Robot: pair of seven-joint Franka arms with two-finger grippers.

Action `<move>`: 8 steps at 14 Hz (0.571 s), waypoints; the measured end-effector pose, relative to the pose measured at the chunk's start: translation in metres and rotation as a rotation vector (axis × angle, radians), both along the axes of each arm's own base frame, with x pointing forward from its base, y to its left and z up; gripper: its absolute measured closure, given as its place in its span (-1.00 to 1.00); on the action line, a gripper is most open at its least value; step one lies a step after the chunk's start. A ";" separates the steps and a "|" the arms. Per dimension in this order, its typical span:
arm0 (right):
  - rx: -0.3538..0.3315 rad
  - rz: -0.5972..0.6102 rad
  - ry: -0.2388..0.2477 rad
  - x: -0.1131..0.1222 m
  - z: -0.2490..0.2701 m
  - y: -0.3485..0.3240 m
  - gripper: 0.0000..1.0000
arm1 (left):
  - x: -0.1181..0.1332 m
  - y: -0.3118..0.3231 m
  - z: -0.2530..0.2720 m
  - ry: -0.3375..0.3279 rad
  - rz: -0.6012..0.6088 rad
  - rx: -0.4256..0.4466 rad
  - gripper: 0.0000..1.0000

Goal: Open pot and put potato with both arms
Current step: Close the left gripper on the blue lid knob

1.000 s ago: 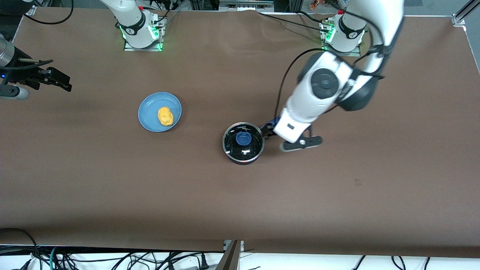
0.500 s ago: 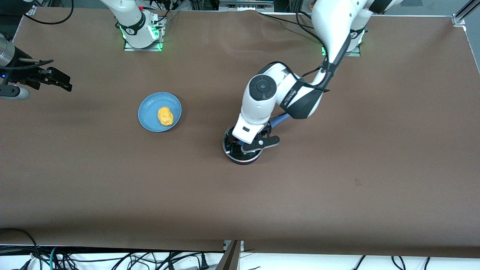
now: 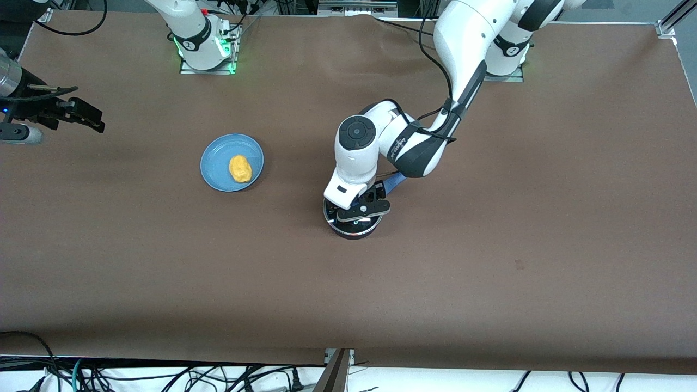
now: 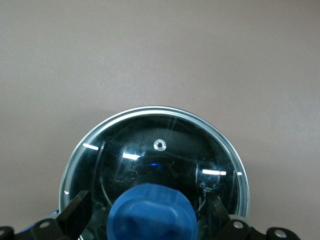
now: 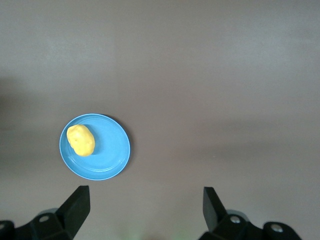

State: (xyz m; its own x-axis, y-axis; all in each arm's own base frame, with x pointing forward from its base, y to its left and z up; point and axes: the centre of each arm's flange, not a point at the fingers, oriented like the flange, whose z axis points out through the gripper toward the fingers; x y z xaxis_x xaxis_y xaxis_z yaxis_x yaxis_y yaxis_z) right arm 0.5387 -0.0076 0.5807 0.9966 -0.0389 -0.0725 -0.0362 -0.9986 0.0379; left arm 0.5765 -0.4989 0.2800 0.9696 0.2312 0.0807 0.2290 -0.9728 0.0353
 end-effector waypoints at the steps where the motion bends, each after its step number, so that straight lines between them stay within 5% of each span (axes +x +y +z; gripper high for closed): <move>1: 0.000 0.000 0.001 0.000 0.000 0.000 -1.00 | -0.001 -0.002 0.001 -0.001 -0.002 -0.001 -1.00; 8: 0.000 0.000 0.004 0.000 0.000 0.000 -1.00 | -0.002 -0.004 0.004 -0.003 -0.002 -0.003 -0.67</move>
